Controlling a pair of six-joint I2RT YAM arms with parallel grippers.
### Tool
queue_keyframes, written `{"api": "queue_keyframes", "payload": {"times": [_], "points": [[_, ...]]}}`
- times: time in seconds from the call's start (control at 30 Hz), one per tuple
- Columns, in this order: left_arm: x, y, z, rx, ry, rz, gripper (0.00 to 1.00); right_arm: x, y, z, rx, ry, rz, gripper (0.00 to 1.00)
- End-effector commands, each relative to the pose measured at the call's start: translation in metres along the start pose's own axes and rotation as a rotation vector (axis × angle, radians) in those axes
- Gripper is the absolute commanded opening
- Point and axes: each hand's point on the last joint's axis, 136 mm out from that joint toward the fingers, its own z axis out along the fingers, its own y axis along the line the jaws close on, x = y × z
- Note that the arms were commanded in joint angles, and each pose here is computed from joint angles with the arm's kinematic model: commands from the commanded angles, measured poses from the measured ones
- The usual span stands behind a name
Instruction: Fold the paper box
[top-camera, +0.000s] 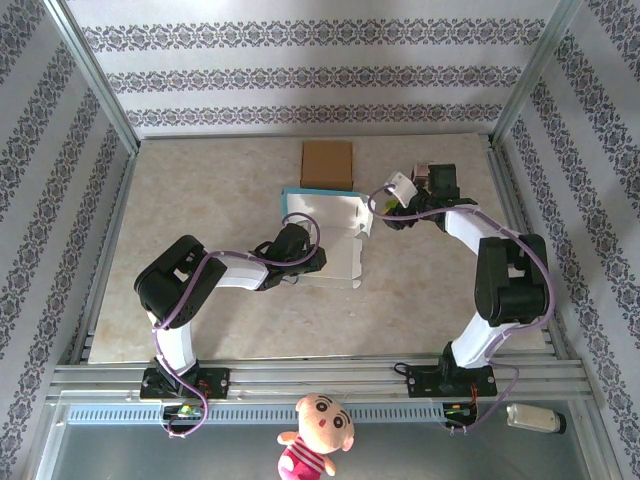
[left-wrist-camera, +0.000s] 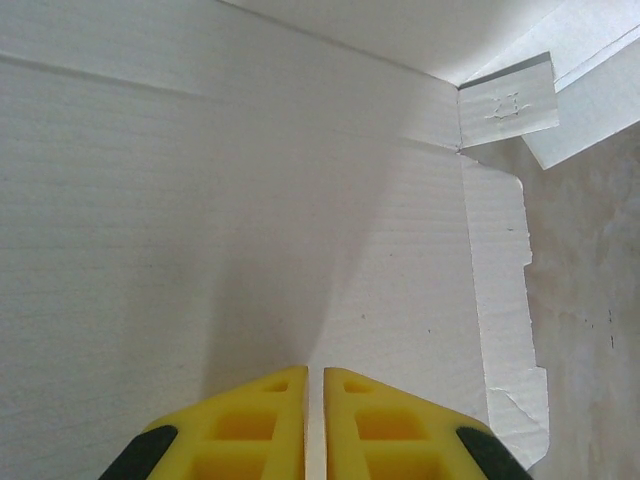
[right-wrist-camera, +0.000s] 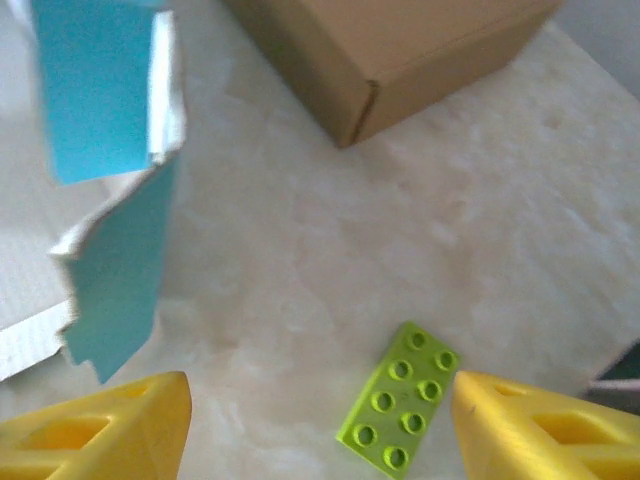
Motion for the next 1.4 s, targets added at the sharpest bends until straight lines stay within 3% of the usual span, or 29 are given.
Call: {"api": "queue_keyframes", "payload": {"times": [0.0, 0.2, 0.43, 0.8, 1.0, 1.17, 1.37], "points": [[-0.004, -0.003, 0.005, 0.016, -0.002, 0.012, 0.12, -0.012, 0.025, 0.008, -0.097, -0.047, -0.129, 0.66], [-0.004, -0.003, 0.005, 0.015, -0.003, 0.013, 0.12, -0.02, 0.031, 0.026, -0.103, -0.022, -0.214, 0.6], [-0.005, -0.002, 0.003, 0.012, -0.008, 0.013, 0.12, -0.034, 0.047, 0.034, -0.176, -0.074, -0.241, 0.57], [-0.007, -0.001, -0.001, 0.007, -0.021, 0.021, 0.12, -0.06, 0.065, 0.041, -0.29, -0.153, -0.154, 0.53], [-0.007, -0.003, 0.0, 0.017, -0.021, 0.017, 0.11, -0.063, 0.066, 0.048, -0.289, -0.129, -0.085, 0.51], [-0.008, -0.005, -0.002, 0.023, -0.027, 0.018, 0.12, -0.059, 0.07, 0.063, -0.244, -0.066, -0.053, 0.41], [-0.01, -0.006, -0.004, 0.025, -0.033, 0.019, 0.12, -0.053, 0.068, 0.078, -0.156, 0.03, -0.023, 0.38]]}}
